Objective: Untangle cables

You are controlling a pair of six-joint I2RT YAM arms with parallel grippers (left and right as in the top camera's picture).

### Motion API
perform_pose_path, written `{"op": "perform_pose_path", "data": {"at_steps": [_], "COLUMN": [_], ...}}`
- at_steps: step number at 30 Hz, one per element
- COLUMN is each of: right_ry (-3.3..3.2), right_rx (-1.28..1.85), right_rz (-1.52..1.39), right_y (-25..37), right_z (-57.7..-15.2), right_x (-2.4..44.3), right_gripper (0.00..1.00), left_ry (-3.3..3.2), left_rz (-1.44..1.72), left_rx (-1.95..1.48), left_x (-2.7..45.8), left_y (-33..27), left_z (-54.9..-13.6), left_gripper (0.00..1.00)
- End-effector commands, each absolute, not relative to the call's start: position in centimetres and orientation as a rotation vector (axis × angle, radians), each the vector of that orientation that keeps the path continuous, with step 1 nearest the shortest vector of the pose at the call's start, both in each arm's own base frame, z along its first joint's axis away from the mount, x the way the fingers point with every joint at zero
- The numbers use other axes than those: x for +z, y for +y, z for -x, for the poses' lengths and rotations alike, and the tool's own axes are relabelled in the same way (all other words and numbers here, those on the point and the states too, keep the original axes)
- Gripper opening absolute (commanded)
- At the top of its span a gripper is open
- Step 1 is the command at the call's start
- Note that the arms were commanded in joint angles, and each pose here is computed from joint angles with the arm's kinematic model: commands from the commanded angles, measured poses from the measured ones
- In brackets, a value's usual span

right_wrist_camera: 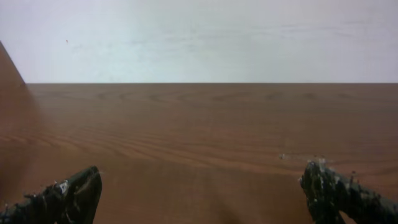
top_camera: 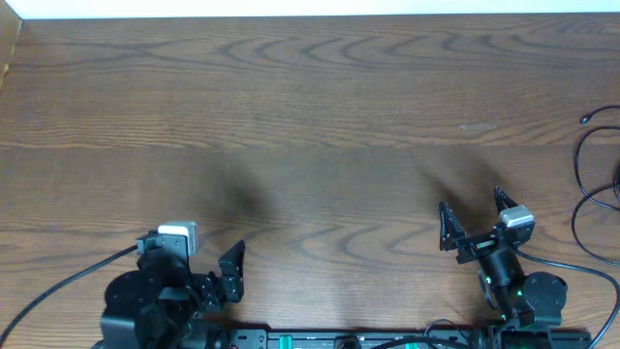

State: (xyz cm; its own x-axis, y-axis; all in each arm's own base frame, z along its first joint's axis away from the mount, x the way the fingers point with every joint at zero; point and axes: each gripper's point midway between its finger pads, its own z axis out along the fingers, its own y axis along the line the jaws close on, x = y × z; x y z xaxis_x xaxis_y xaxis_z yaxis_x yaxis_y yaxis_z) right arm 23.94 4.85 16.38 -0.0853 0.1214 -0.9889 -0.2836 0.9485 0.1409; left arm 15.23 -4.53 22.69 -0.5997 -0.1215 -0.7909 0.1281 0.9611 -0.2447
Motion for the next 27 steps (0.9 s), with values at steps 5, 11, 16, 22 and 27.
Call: {"op": "perform_pose_path", "data": {"at_steps": [5, 11, 16, 22, 27], "right_ry": [1.623, 1.623, 1.623, 1.623, 1.623], "right_rx": [0.348, 0.348, 0.348, 0.348, 0.348], "right_rz": [0.125, 0.124, 0.124, 0.124, 0.125], "right_y": [5.0, 5.0, 5.0, 5.0, 5.0], "right_z": [-23.9, -23.9, -23.9, -23.9, -23.9], "right_x": [16.4, 16.4, 16.4, 16.4, 16.4], "right_gripper": [0.99, 0.99, 0.99, 0.99, 0.99], "left_ry": [2.103, 2.086, 2.080, 2.072, 2.066], "left_rz": [0.028, -0.020, -0.028, -0.110, -0.183], "left_rx": [-0.340, -0.315, -0.305, -0.265, -0.224], "left_x": [21.1, 18.4, 16.7, 16.4, 16.4], "left_y": [-4.6, -4.9, -5.0, -5.1, -5.1], "left_z": [-18.1, -20.0, -20.9, -21.0, -21.0], "left_gripper": [0.98, 0.98, 0.98, 0.98, 0.98]}}
